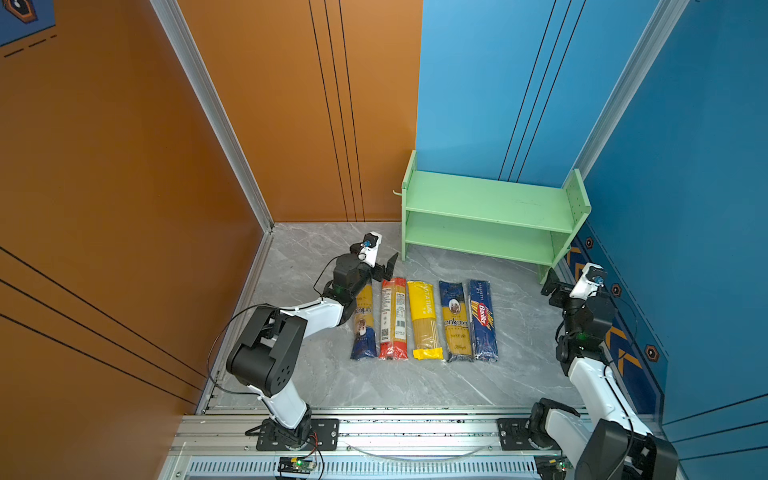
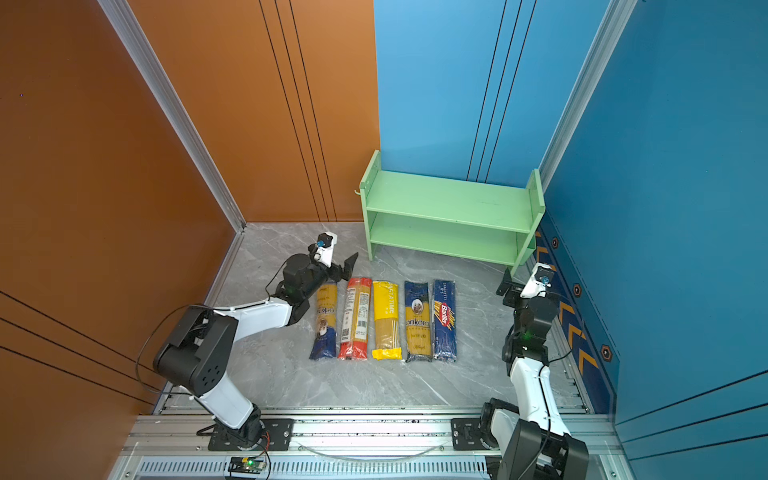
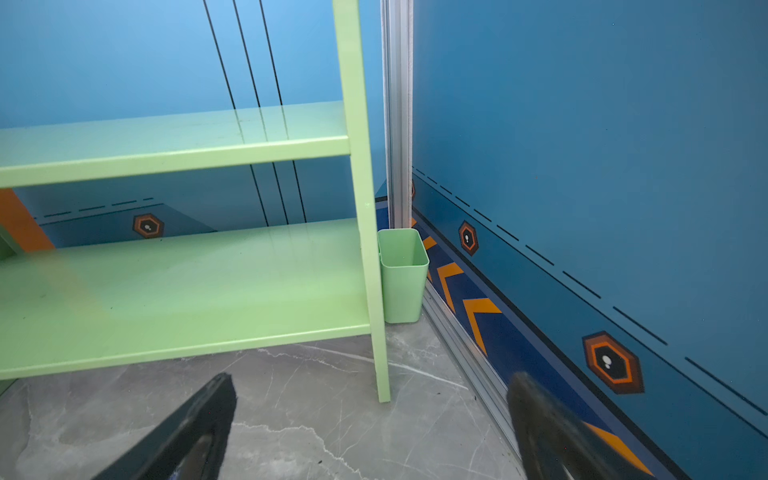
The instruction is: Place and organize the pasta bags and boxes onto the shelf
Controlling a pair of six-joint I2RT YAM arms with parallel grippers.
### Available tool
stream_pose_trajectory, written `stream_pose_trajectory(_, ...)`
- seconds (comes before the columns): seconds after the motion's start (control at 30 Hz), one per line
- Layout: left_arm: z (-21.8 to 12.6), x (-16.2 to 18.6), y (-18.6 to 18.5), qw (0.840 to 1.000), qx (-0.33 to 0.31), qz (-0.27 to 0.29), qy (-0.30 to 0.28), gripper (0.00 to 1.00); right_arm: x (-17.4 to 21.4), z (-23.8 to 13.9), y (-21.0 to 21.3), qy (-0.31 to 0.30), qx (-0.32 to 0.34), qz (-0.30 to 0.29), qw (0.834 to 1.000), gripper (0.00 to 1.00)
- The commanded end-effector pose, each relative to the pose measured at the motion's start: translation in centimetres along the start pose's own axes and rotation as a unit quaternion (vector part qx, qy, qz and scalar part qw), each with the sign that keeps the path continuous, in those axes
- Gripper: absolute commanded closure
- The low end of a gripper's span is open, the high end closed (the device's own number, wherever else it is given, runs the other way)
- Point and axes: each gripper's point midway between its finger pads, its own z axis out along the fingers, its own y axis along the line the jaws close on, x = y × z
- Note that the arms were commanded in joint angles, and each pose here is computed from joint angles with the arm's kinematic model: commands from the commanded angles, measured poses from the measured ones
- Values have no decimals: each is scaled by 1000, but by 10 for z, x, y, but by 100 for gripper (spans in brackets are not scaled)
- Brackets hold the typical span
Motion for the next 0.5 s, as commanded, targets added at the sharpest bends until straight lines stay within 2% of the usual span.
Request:
stream_pose_trajectory(0.0,12,-21,-8,999,22,-1,-40,2,-27,9,2,-33,-22,20,999,0)
stream_pose_trajectory(0.23,31,-20,-18,998,34,13,-51,2,-37,32,4,-31,-39,-2,999,0)
stream_pose_trajectory(0.47,47,-20,-22,996,17,24,-80,2,-38,44,6,-31,-59,-6,998,0)
